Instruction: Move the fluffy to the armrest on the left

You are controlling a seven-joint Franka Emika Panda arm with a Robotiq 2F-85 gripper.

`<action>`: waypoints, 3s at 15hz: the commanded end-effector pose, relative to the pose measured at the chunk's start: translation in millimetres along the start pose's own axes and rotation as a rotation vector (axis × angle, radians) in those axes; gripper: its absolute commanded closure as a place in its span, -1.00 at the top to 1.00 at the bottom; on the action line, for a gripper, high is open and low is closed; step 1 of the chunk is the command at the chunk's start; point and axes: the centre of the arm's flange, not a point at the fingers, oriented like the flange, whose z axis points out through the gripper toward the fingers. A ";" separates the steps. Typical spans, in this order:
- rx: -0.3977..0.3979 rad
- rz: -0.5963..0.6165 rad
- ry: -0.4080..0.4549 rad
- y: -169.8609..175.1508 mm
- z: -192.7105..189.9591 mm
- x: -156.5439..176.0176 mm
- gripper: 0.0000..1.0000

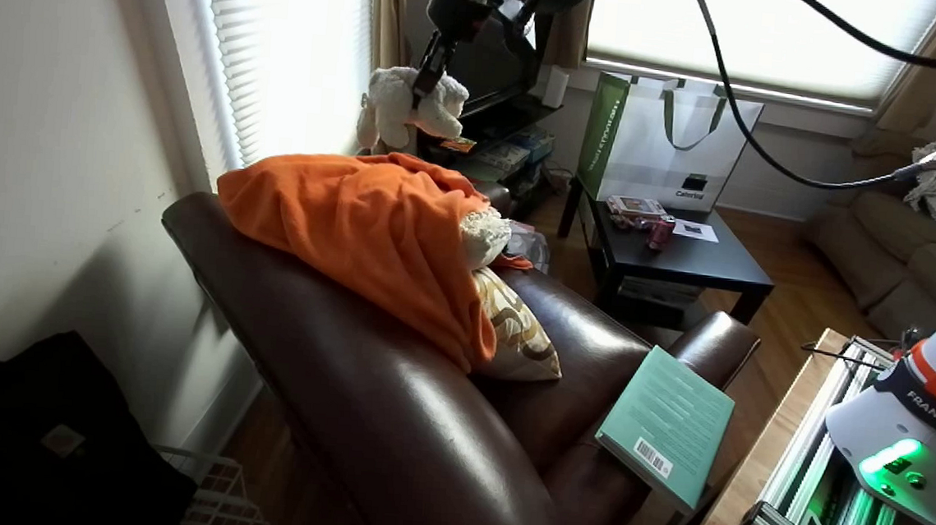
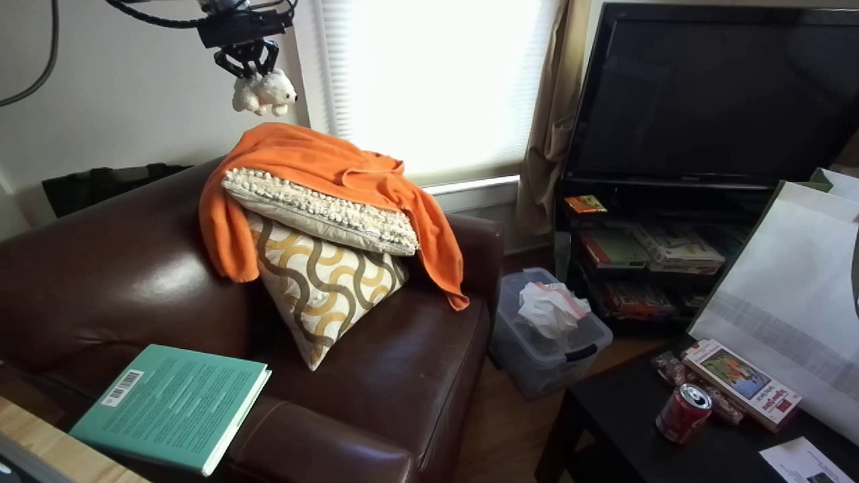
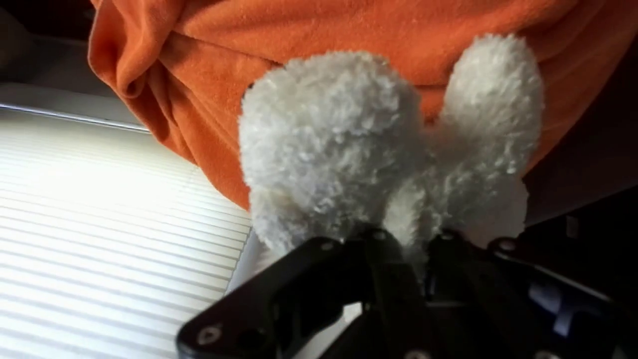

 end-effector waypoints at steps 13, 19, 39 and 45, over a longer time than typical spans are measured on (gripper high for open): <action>-0.183 0.157 -0.116 -60.2 -136.0 -73.2 -0.77; -0.267 0.114 -0.156 -68.9 -136.6 -91.8 -0.94; 0.100 -0.105 -0.256 -156.0 -98.7 -118.8 -0.77; 0.100 -0.105 -0.256 -156.1 -98.5 -119.1 -0.77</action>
